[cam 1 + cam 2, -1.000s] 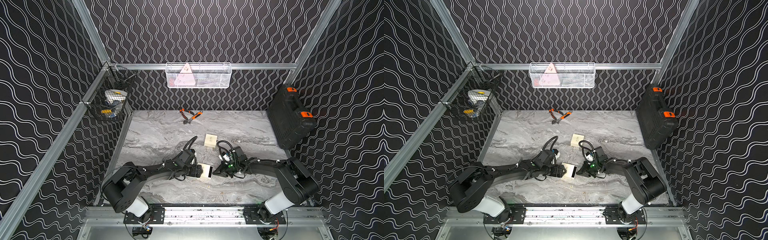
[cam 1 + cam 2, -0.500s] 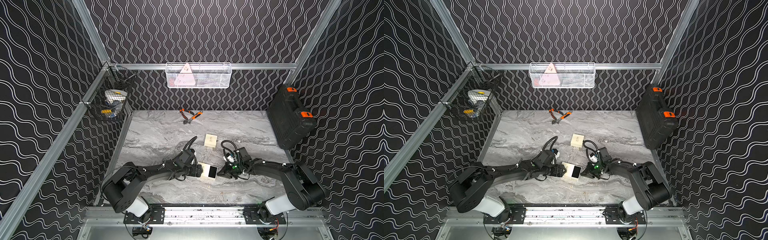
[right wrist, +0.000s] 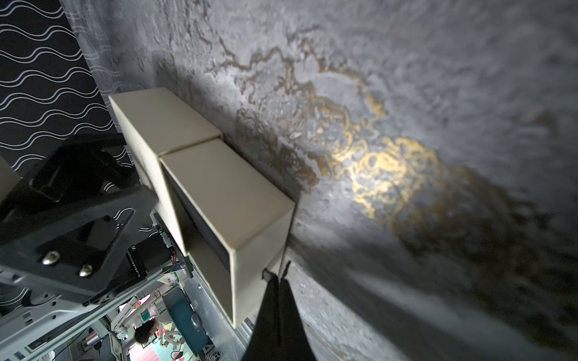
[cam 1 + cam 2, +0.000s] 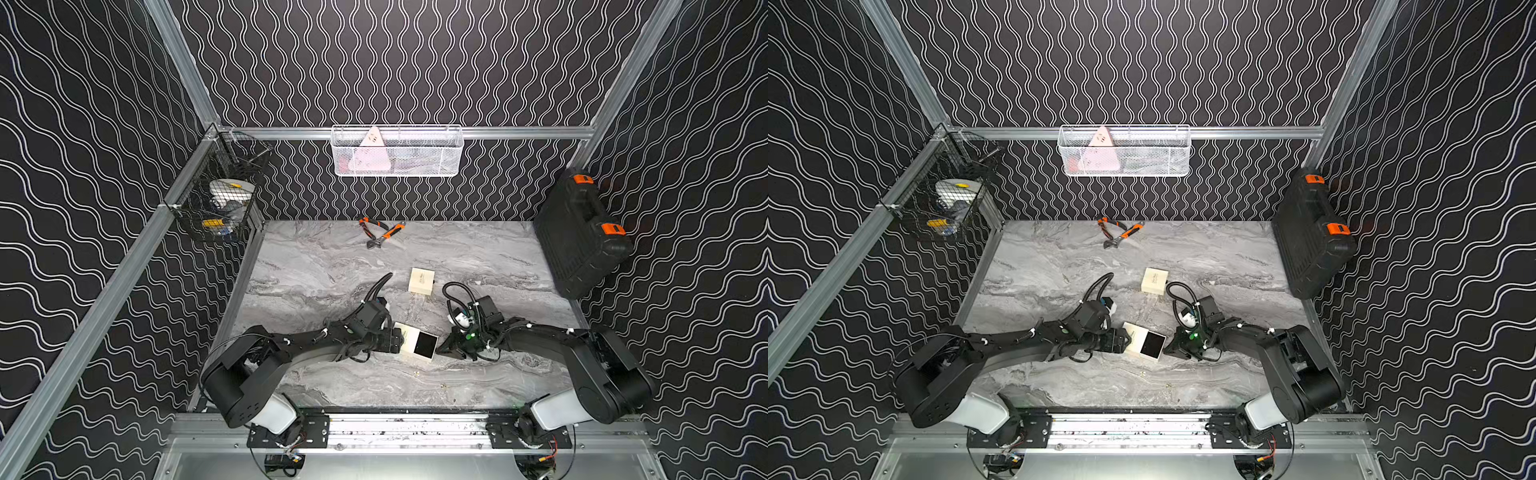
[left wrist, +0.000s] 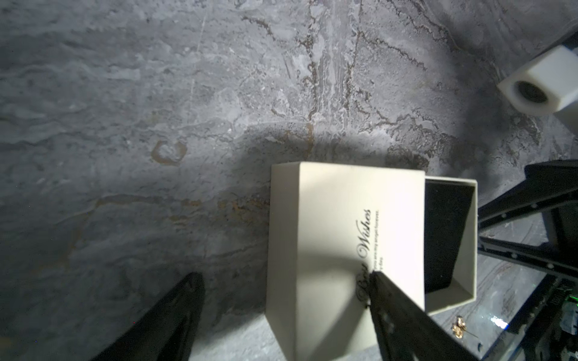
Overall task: Place the earrings into the drawer-style jewelry box
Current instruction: Open the drawer in the jewelry box.
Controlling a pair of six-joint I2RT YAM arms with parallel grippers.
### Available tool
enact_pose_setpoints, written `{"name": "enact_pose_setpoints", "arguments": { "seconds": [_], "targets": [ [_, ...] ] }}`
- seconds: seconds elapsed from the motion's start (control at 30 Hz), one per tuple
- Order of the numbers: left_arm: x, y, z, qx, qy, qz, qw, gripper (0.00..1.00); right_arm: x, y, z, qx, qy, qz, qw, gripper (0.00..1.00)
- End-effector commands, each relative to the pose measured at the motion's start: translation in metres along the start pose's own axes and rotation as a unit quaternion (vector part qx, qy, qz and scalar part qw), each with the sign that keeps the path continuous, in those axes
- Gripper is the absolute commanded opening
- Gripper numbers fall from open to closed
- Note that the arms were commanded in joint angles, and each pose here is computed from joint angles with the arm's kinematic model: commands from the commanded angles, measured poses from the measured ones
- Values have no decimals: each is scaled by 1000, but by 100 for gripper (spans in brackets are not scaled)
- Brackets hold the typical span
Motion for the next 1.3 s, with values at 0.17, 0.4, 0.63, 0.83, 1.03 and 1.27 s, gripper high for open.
{"name": "enact_pose_setpoints", "arguments": {
  "seconds": [0.17, 0.4, 0.63, 0.83, 1.03, 1.27],
  "targets": [
    [71, 12, 62, -153, -2, 134, 979, 86, 0, 0, -4, 9, -5, 1, 1000, 0],
    [63, 13, 59, -150, -2, 125, 981, 86, -3, -1, 3, 3, 0, 5, 1000, 5],
    [12, 36, 38, -127, -31, 64, 989, 93, -8, 18, 10, 23, 24, -21, 999, 30],
    [-16, 63, -1, -46, -65, 16, 997, 97, -6, 33, 22, 21, 42, -35, 998, 46],
    [20, 71, -55, 85, -113, 38, 989, 97, -3, 47, 22, 35, 58, -64, 996, 73],
    [46, 55, -84, 144, -135, 58, 979, 97, -43, 66, 10, 73, -16, -157, 985, 100]
  ]
}}
Point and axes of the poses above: each gripper's point midway between its finger pads, its own y axis back along the fingers, its own z axis along the line the jaws close on, x = y × z, the point moved 1 cm from there along y, back along the fingers, and after that the axes turned 14 degrees about -y, right-handed, at the moved point
